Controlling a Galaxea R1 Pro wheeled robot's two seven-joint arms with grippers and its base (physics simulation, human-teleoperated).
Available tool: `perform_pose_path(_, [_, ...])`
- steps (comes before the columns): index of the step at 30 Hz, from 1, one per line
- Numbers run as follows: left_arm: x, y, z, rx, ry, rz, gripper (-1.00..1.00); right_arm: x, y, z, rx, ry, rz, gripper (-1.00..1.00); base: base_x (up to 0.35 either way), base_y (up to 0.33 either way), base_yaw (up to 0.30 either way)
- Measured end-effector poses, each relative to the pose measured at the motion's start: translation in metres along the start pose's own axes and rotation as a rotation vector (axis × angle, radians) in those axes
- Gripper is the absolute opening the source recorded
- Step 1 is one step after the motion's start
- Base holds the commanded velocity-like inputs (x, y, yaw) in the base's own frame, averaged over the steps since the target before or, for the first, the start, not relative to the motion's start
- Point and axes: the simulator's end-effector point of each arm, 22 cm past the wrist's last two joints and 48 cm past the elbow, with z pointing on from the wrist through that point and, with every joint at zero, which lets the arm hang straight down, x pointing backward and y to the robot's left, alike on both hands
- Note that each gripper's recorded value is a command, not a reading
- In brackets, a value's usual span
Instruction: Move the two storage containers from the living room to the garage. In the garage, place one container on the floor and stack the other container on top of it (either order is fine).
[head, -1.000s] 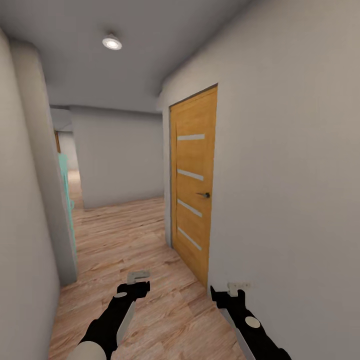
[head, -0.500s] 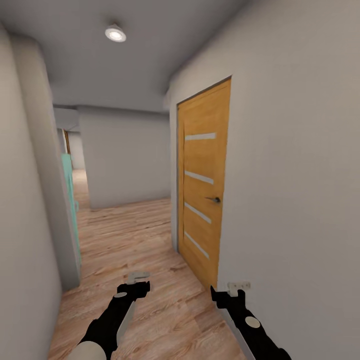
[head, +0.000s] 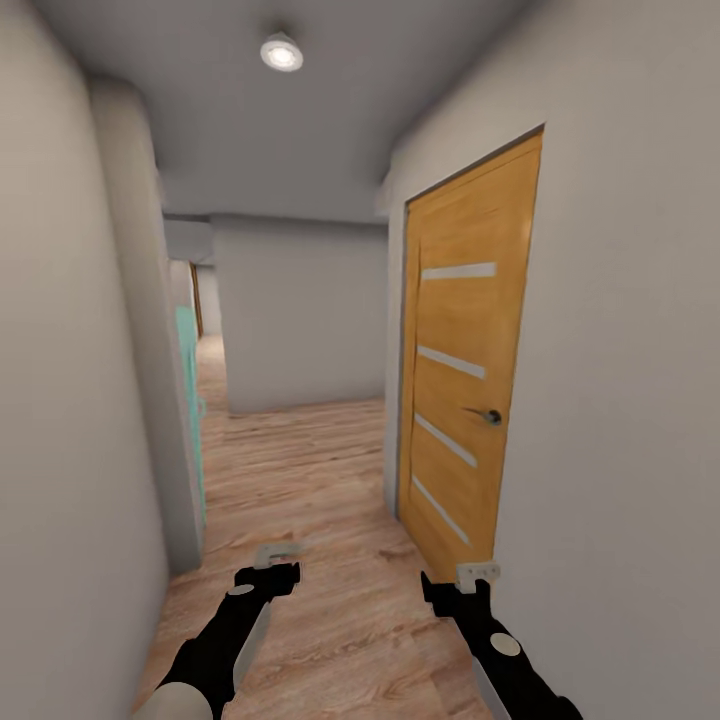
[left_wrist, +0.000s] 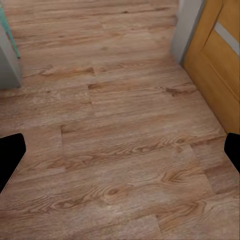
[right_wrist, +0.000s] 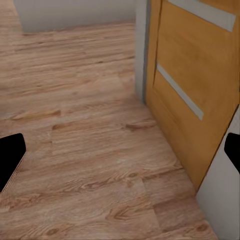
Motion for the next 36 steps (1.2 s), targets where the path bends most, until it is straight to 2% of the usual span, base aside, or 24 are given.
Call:
perform_pose_path(7, [0.0,-0.0002,0.0,0.0,0.0,0.0,1.0,0.0001,0.0004,0.0,-0.001,0.0,0.0,1.0,0.326,0.0,0.233])
perform_pose_path(22, [0.0001,-0.0012,-0.0001,0.002,0.0,0.0,1.0,0.0001,0.0002,-0.0001,0.0,0.0,0.0,1.0,0.326,0.0,0.02])
perform_pose_path(36, [0.0066,0.001,0.0011,0.0,0.011,0.002,1.0,0.0006,-0.0001,0.0,0.0,0.001,0.001,1.0,0.326,0.0,0.2])
